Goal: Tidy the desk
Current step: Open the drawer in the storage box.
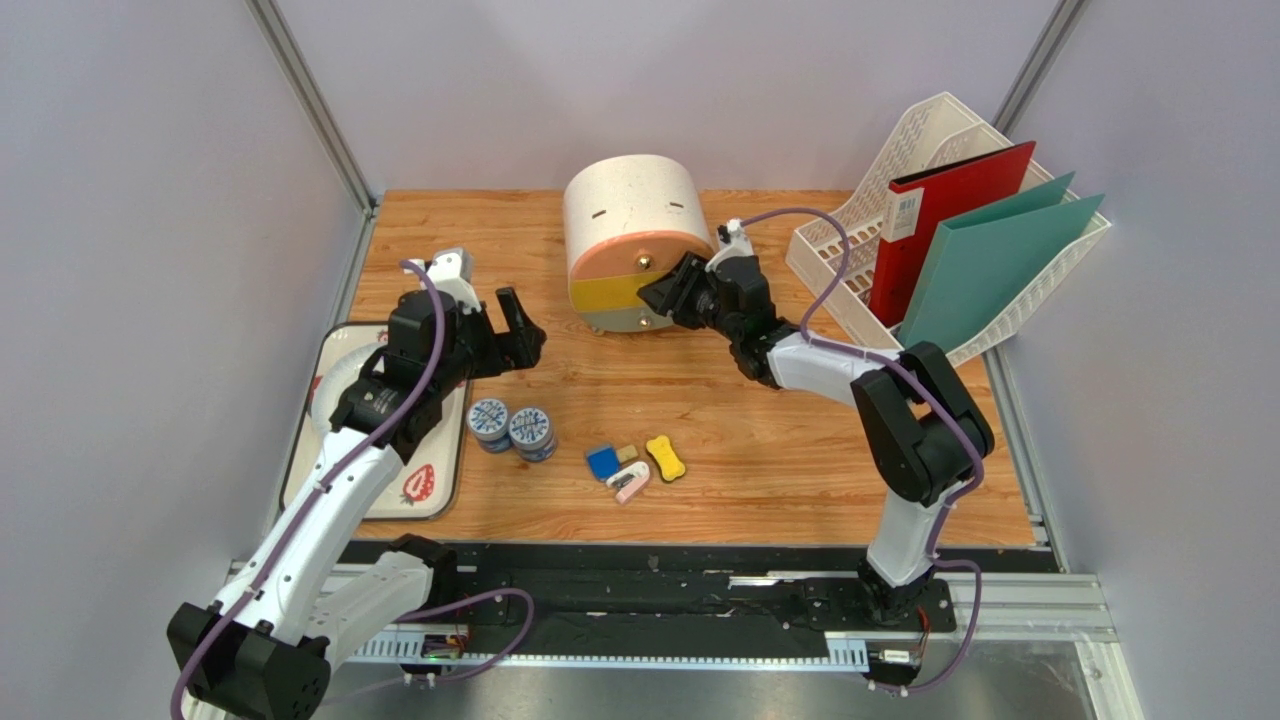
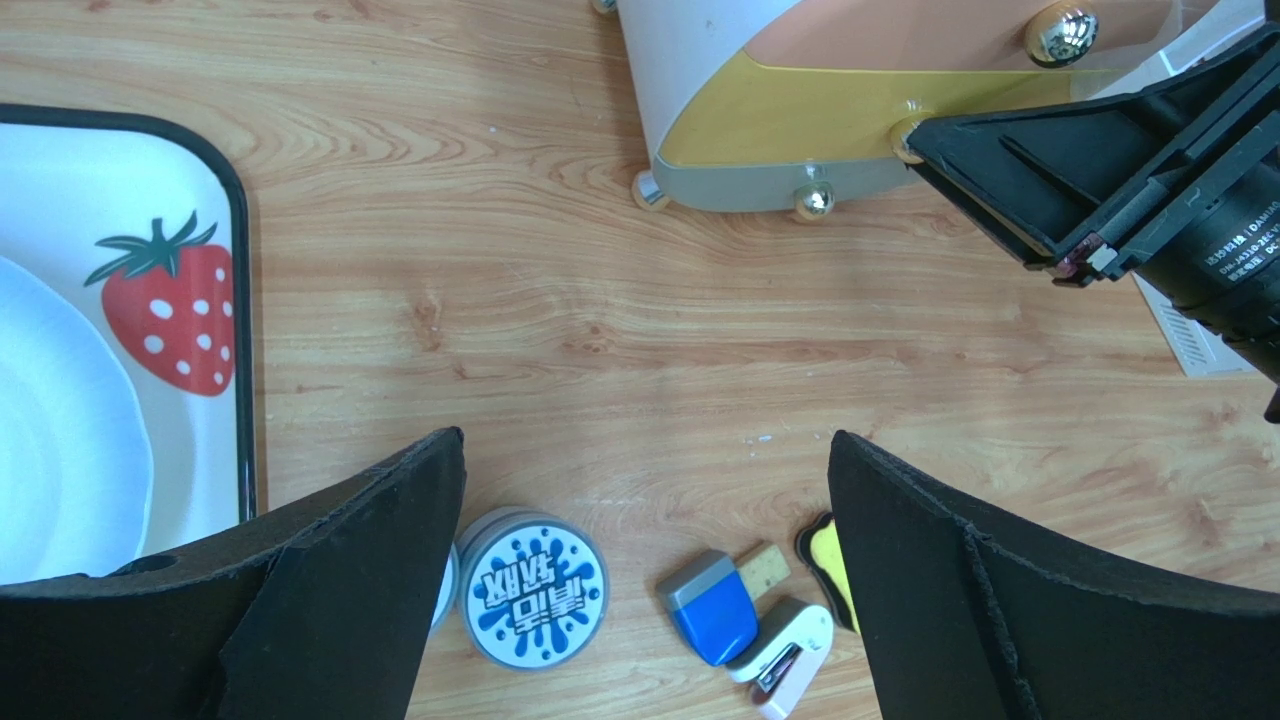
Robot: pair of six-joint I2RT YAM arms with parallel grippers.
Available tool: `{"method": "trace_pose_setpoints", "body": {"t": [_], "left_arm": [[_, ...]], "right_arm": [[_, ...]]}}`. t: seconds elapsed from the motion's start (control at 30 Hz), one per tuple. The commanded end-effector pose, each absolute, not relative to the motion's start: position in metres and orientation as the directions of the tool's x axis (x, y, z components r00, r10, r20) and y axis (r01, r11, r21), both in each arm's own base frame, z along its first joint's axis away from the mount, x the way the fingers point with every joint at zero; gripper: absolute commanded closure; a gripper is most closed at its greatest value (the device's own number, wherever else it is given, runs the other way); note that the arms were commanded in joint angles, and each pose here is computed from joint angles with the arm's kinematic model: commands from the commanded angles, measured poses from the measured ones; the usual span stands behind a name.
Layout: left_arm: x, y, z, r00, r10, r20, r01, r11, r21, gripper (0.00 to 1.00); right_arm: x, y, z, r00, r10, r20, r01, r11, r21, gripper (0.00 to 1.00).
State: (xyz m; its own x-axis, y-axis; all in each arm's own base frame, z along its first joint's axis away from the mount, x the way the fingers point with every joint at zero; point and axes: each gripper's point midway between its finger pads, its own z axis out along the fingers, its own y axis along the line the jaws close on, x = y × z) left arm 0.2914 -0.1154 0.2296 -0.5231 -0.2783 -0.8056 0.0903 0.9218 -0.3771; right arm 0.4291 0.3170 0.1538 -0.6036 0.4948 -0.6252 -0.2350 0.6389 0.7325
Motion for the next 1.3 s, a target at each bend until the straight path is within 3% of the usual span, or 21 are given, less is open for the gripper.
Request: {"method": "trace_pose_setpoints", "body": {"t": [0.0, 0.37, 0.87, 1.27], "left_arm": [[0.296, -0.115, 0.236, -0.500, -0.294, -0.815, 0.094, 0.916, -0.389, 0.01], [0.296, -0.114, 0.235, -0.500, -0.294, -0.815, 0.091, 0.917, -0.387, 0.01], [0.293, -0.115, 0.236, -0.497, -0.301, -0.814, 0.093, 0.914, -0.395, 0.01], [0.293, -0.115, 0.238, -0.492, -0.307, -0.814, 0.096, 0.911, -0.401, 0.01]], "right_arm": [[0.441, 0.322, 0.182, -0.543, 0.549, -0.635, -0.281, 0.594, 0.754, 0.53], [0.445, 0.322, 0.181, -0.537, 0.602, -0.591, -0.249, 0.557, 0.792, 0.58], [0.441, 0.313, 0.178, -0.541, 0.638, -0.548, -0.175, 0.552, 0.815, 0.75], [0.425, 0.309, 0.184, -0.542, 0.648, -0.535, -0.170, 0.539, 0.825, 0.81]]}}
